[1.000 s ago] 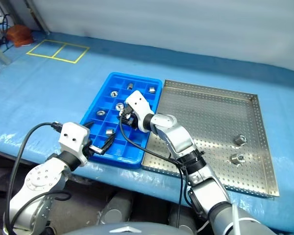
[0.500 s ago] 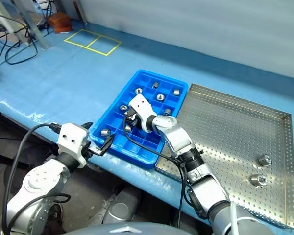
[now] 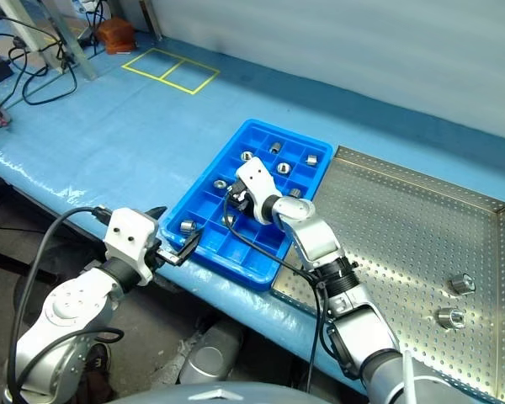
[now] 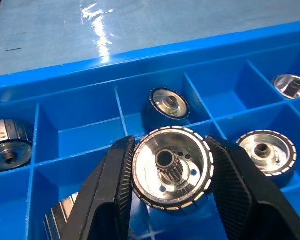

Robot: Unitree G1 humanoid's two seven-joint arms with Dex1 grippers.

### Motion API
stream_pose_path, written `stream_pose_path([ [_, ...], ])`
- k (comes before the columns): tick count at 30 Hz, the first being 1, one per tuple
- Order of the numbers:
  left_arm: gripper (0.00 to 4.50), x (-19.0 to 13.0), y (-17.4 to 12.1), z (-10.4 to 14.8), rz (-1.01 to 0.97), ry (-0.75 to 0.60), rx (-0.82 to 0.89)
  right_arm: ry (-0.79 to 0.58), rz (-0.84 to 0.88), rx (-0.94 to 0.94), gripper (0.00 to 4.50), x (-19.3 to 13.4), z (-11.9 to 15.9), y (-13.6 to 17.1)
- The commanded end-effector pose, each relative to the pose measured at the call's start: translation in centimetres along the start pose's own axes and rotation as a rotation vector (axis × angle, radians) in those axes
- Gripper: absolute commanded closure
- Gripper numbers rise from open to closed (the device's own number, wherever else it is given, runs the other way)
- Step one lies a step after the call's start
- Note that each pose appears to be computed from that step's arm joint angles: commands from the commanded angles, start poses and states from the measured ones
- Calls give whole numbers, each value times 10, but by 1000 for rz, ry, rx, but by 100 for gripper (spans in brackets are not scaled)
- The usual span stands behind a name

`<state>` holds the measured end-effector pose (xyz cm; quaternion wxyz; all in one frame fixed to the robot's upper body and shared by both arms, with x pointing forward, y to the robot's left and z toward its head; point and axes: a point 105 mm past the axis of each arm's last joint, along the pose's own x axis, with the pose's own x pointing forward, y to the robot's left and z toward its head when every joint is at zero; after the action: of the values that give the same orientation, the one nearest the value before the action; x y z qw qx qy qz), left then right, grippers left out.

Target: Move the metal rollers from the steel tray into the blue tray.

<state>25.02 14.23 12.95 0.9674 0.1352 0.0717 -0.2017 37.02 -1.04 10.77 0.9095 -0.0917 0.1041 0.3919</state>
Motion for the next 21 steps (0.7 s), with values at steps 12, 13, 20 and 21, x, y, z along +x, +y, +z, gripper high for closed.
stream_pose_path([
  [12, 0, 6, -3, 5, -42, -16, 18, -72, -45, -15, 262, -11, 19, -6],
  [13, 0, 6, -3, 5, -43, -15, 18, -71, -48, -14, 262, -11, 18, -6],
  [20, 0, 9, -4, 5, -56, -17, 17, -53, -75, -15, 262, -15, 12, -12],
  [21, 0, 10, -5, 5, -57, -18, 17, -49, -80, -15, 262, -16, 11, -13],
])
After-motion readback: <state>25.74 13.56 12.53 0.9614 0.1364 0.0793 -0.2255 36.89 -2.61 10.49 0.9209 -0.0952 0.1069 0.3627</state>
